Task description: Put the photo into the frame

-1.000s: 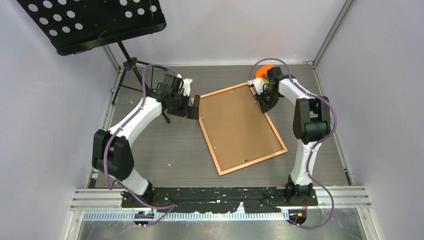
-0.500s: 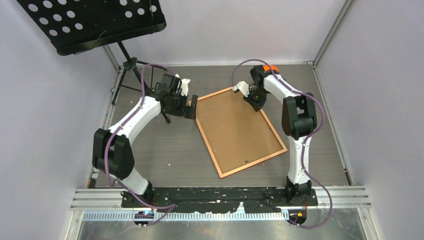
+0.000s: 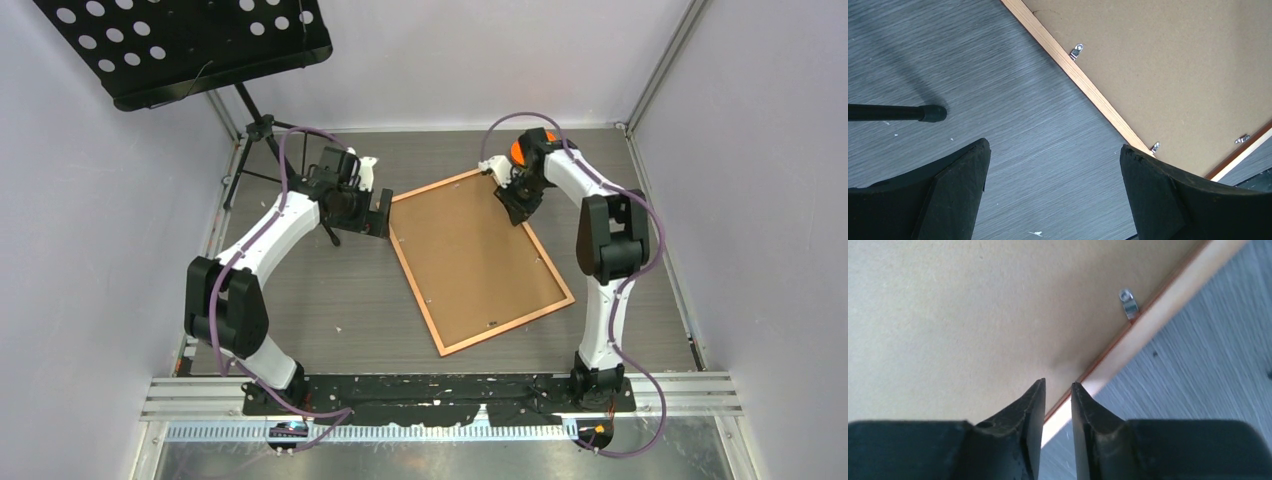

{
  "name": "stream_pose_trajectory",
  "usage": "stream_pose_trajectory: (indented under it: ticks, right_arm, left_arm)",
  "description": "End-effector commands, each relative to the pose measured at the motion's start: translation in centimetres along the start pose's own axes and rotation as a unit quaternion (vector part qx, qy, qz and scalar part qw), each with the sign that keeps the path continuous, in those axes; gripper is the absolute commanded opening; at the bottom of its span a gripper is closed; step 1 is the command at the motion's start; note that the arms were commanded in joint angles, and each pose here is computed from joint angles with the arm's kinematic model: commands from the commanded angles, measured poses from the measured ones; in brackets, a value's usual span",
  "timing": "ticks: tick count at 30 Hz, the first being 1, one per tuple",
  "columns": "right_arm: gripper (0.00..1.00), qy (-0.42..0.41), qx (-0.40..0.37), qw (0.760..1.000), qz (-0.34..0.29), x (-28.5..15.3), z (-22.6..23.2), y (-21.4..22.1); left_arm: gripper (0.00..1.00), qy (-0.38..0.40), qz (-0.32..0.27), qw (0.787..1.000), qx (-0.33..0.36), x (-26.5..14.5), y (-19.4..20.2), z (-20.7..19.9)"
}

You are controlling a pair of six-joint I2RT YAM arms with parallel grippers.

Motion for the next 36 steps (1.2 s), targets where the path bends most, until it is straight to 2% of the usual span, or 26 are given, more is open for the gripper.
stream_pose_trajectory:
  ticks: [1, 5, 16, 27, 36]
  right_arm:
    - [0.38, 0.017, 0.041, 0.994, -0.101, -5.2, 0.3, -2.2]
    - [0.48, 0.035, 0.070, 0.991, -0.105, -5.2, -0.5, -1.3]
    - [0.62, 0.047, 0.126, 0.987, -0.085, -2.5, -2.9, 0.5]
    - [0.56, 0.038, 0.133, 0.988, -0.063, -0.4, -3.2, 1.4]
    - [0.40, 0.029, 0.132, 0.990, -0.050, 0.5, -3.3, 1.8]
  left_arm:
    - [1.00, 0.011, -0.009, 1.000, 0.004, -0.2, -0.4, -0.2]
    - [0.99, 0.014, -0.012, 1.000, 0.003, -0.4, -0.4, -0.3]
    - [1.00, 0.017, -0.014, 1.000, 0.004, -0.5, -0.3, -0.4]
    - [1.00, 0.020, -0.014, 1.000, 0.002, -0.4, -0.4, -0.5]
    - [1.00, 0.020, -0.012, 1.000, 0.001, -0.3, -0.4, -0.4]
Point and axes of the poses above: each gripper's point midway between its finger pads, its own x axis out along the fingers, its own z axis along the line the jaws close on, y = z × x, the point moved 3 cm from there along -x, back along the fingers, and after that the axes turned 13 degrees about x, right-handed, at the moved point
